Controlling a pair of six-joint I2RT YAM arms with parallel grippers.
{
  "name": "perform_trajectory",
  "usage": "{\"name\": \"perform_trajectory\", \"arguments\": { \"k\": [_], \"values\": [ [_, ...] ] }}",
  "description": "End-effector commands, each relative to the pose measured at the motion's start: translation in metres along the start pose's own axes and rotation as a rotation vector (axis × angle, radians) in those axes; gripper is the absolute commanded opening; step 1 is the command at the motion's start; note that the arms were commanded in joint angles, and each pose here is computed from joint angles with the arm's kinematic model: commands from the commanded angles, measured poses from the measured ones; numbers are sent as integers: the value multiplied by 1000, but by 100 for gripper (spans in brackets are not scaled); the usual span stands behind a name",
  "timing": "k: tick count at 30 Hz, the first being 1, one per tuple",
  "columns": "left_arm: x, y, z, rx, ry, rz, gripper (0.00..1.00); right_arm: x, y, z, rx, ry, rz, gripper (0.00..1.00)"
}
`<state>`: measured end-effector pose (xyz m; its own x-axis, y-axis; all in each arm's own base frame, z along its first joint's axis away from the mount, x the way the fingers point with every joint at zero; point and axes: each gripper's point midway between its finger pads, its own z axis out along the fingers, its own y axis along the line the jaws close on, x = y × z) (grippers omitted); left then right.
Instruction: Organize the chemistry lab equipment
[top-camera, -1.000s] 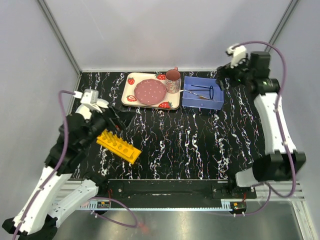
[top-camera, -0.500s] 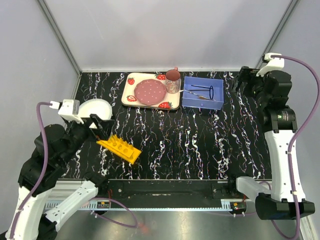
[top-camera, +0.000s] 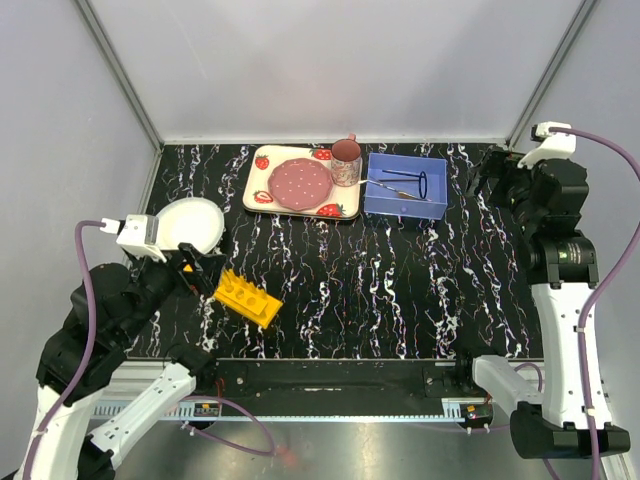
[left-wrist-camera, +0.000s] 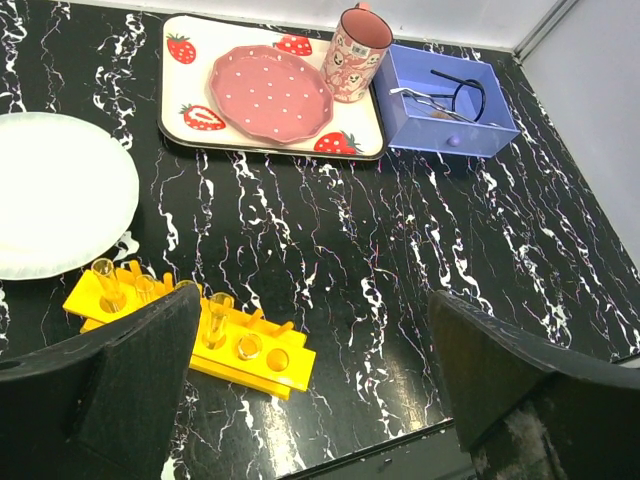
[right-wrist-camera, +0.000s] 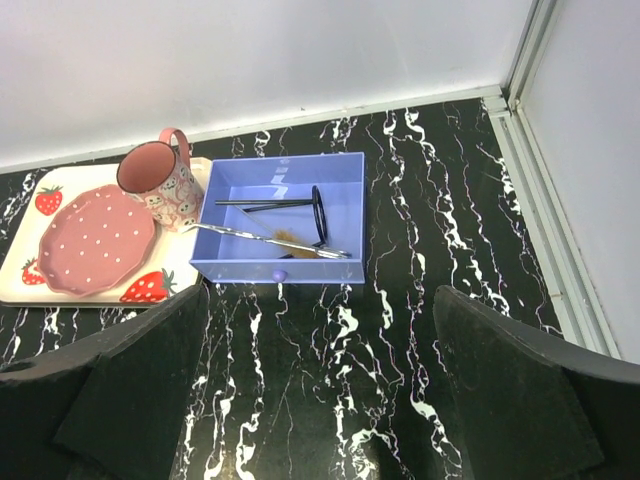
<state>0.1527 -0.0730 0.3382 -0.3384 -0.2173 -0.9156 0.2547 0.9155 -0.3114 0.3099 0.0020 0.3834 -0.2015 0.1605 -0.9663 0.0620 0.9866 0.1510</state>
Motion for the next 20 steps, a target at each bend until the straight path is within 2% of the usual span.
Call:
{"name": "perform_trajectory", "arguments": {
  "k": [1,20],
  "values": [
    [-2,-2,-4,17,-25,-31,99,3,1,-5,-9,-4,-4,100],
    [-8,3,-13,7,-72,-21,99,2,2,-12,-44,16,-23,100]
  ]
}}
